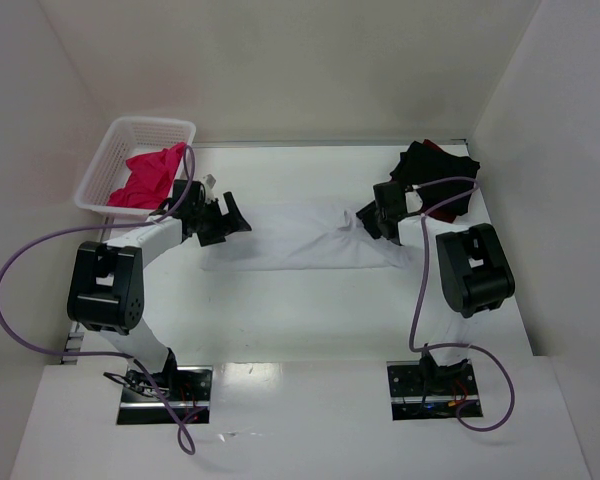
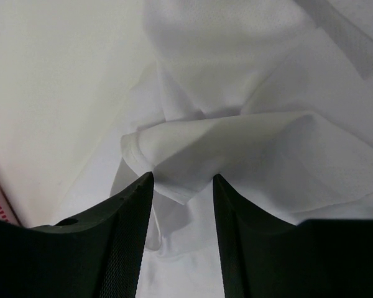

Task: Fold and stack the t-shirts
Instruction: Fold the other side of the tshirt into a rectangle

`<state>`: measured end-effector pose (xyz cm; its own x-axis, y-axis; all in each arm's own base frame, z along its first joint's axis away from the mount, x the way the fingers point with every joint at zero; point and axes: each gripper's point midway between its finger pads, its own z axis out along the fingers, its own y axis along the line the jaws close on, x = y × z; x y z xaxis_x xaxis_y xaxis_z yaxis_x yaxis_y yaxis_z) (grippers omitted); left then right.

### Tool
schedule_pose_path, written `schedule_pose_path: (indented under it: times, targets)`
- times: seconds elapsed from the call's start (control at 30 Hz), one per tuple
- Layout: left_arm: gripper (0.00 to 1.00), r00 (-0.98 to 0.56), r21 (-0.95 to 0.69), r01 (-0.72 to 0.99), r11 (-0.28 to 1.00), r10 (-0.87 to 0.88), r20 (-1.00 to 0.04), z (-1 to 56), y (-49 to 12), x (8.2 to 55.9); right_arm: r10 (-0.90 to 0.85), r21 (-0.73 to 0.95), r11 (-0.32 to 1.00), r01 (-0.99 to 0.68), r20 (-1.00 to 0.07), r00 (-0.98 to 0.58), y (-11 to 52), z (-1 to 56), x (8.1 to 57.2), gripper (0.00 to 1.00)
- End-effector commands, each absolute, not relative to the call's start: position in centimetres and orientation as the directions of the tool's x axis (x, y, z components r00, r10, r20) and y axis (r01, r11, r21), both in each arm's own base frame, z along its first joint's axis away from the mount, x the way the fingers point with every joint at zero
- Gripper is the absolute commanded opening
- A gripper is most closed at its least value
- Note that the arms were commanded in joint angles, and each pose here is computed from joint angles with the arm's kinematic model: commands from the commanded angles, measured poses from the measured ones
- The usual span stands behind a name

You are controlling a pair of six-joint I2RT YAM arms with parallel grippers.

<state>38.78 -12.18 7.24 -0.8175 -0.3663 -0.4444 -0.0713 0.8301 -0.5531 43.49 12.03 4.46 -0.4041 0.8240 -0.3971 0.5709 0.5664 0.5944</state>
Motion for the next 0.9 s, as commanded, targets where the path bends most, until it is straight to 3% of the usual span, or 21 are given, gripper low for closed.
schedule_pose_path:
  times: [0.0, 0.23, 0.43, 0.87]
  targets:
    - [0.99, -0.81, -0.563, -0.016, 0.827, -0.34, -0.477, 8.3, -12.7, 39.7, 0.839, 0.625, 0.543, 0.561, -0.395, -0.373, 12.5, 4.6, 44.4, 0.44]
    - [0.99, -0.817, -0.563, -0.021, 0.826, -0.339, -0.467, 7.9, -12.8, 39.6, 0.839, 0.614, 0.541, 0.574, -0.437, -0.324, 11.5, 4.8, 45.7, 0.23]
    - [0.99, -0.815, -0.563, -0.019, 0.826, -0.339, -0.469, 8.0, -12.8, 39.9, 0.819, 0.602, 0.56, 0.57, -0.506, -0.27, 10.4, 6.3, 47.3, 0.23]
    - [0.99, -0.82, -0.558, -0.017, 0.83, -0.331, -0.467, 7.8, -12.7, 39.7, 0.821, 0.612, 0.512, 0.602, -0.554, -0.135, 5.1, 8.1, 48.9, 0.31]
